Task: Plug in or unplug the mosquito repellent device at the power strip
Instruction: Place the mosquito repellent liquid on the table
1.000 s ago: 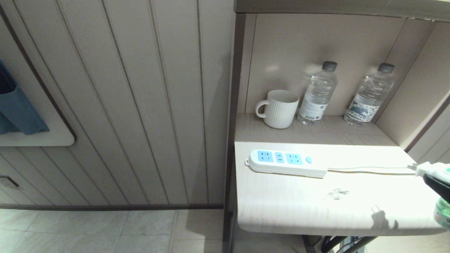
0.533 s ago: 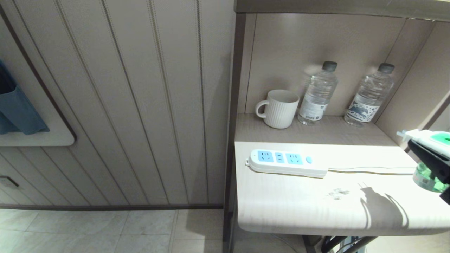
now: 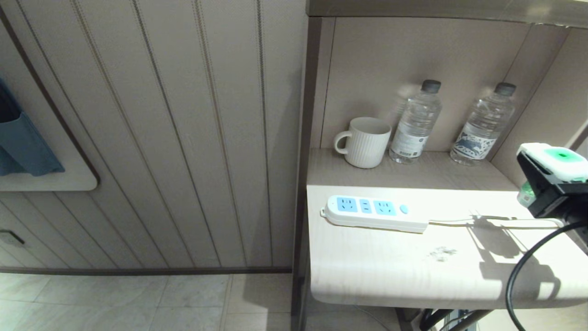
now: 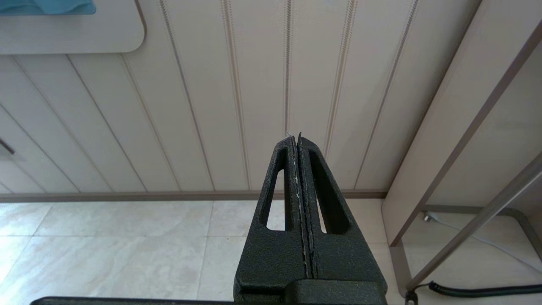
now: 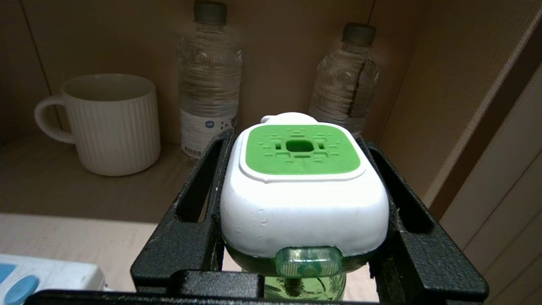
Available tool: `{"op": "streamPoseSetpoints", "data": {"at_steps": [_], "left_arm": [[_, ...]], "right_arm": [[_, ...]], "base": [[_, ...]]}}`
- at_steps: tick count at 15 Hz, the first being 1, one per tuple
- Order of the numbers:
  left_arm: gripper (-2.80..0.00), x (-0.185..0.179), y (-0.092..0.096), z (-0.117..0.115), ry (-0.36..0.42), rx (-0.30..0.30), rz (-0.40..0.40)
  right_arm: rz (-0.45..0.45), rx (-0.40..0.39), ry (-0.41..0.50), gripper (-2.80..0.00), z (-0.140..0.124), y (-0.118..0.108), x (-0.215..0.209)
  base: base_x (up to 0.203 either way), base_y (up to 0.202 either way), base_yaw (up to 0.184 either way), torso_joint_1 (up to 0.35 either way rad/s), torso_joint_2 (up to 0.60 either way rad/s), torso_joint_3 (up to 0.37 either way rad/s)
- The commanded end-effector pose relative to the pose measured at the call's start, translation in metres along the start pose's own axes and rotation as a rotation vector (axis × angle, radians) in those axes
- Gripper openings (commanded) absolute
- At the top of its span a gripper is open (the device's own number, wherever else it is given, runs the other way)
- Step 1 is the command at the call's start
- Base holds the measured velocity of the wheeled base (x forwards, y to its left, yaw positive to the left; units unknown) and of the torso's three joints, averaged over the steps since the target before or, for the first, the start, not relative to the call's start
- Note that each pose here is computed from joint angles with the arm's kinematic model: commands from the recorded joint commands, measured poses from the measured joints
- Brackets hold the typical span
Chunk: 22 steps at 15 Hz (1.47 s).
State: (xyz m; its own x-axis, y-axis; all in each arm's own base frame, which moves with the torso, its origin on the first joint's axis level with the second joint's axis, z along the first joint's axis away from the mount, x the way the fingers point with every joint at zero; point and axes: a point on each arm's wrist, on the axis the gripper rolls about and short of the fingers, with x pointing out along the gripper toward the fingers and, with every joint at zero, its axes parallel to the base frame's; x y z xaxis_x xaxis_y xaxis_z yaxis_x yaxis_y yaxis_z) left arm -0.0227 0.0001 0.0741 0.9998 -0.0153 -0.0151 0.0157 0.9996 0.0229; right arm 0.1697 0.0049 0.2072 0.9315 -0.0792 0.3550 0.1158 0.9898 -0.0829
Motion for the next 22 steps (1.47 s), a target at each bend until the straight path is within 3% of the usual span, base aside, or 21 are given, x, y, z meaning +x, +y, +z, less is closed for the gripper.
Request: {"op": "streamPoseSetpoints", "data": {"at_steps": [1, 10, 16, 22], "left_arm": [[-2.80, 0.000, 0.000, 0.000, 0.002, 0.000, -0.001], [-2.80, 0.000, 0.000, 0.000, 0.002, 0.000, -0.002], [-2.80, 0.000, 0.000, 0.000, 0.002, 0.000, 0.000], [-2.80, 0.000, 0.000, 0.000, 0.002, 0.000, 0.000]], "right_arm": [[-0.014, -0.003, 0.045, -2.80, -0.023, 0.007, 0.019], [-0.095, 0.004, 0.027, -2.80, -0.032, 0.011, 0.058], [-0.100, -0.001, 0.099, -2.80, -0.053, 0.018, 0.066], [-0.133, -0.014, 0.113, -2.80, -0.073, 0.018, 0.095]], "base": [[0.000, 0.000, 0.000, 0.000, 0.00, 0.000], [0.000, 0.000, 0.000, 0.000, 0.00, 0.000], [0.000, 0.000, 0.000, 0.000, 0.00, 0.000], [0.000, 0.000, 0.000, 0.000, 0.00, 0.000]]}}
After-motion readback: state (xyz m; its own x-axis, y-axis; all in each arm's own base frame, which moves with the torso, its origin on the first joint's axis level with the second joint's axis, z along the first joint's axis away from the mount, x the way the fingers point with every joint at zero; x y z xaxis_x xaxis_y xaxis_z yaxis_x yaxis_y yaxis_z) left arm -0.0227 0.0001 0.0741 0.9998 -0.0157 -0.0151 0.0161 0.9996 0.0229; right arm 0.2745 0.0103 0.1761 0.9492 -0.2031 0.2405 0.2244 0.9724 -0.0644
